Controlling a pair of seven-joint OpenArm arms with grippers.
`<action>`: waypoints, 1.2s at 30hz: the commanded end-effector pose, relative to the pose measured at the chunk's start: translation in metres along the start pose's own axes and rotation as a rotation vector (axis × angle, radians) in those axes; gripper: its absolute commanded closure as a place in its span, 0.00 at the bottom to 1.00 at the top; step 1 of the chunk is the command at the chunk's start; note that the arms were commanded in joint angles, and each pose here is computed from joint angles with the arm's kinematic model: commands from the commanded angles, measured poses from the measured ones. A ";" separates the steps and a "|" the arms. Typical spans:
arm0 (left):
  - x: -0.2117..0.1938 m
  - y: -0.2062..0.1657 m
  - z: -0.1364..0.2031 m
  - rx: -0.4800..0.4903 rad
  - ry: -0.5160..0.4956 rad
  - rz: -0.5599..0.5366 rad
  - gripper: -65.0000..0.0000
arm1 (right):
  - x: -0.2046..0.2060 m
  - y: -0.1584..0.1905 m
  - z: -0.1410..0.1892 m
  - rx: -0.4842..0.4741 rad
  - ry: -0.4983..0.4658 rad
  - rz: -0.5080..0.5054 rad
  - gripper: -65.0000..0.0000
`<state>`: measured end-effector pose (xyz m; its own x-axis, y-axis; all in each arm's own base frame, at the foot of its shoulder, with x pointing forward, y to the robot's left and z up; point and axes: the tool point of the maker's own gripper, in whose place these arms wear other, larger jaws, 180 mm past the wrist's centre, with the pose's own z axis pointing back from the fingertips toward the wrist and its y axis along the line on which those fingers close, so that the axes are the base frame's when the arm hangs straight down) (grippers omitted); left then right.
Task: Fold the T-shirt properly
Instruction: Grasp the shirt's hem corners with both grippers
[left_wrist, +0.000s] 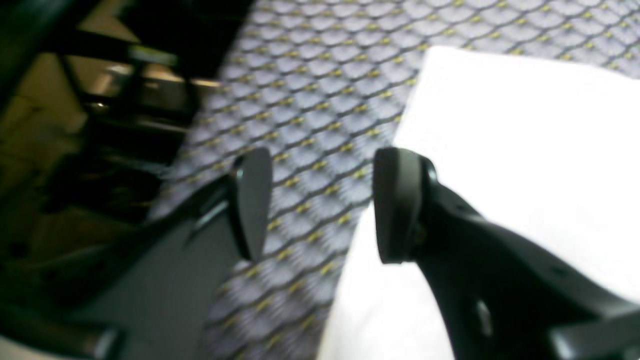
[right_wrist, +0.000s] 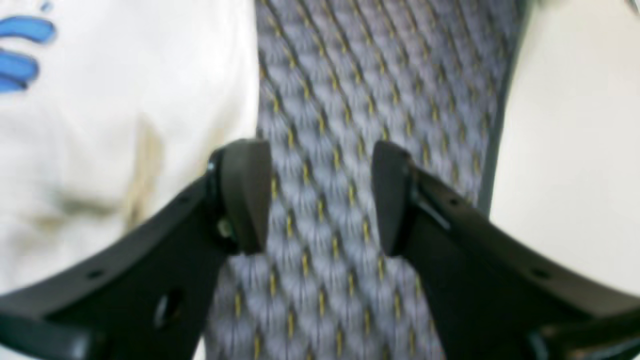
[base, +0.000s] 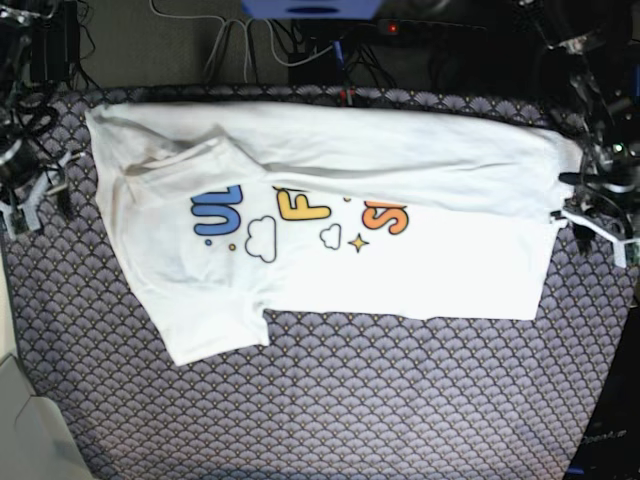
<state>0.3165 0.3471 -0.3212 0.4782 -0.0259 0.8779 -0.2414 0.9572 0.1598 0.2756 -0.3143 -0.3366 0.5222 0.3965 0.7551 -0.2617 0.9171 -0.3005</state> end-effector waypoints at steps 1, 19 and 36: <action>0.018 0.004 -0.007 0.010 -0.047 -0.001 0.51 | 0.021 -0.007 -0.008 -0.010 -0.038 0.044 0.48; 0.042 -0.037 -0.103 -0.062 0.066 -0.034 0.51 | 0.065 0.010 -0.143 0.105 0.091 -0.059 0.48; 0.041 -0.041 -0.115 -0.076 0.042 -0.003 0.51 | 0.064 0.031 -0.160 0.170 0.102 -0.094 0.48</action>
<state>0.4274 0.3307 -0.3724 0.5808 -0.0041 0.8140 -0.1585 0.9803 0.1180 0.4147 -0.2477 -0.4132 0.6729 0.3235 0.6653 -0.3495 0.9316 -0.0994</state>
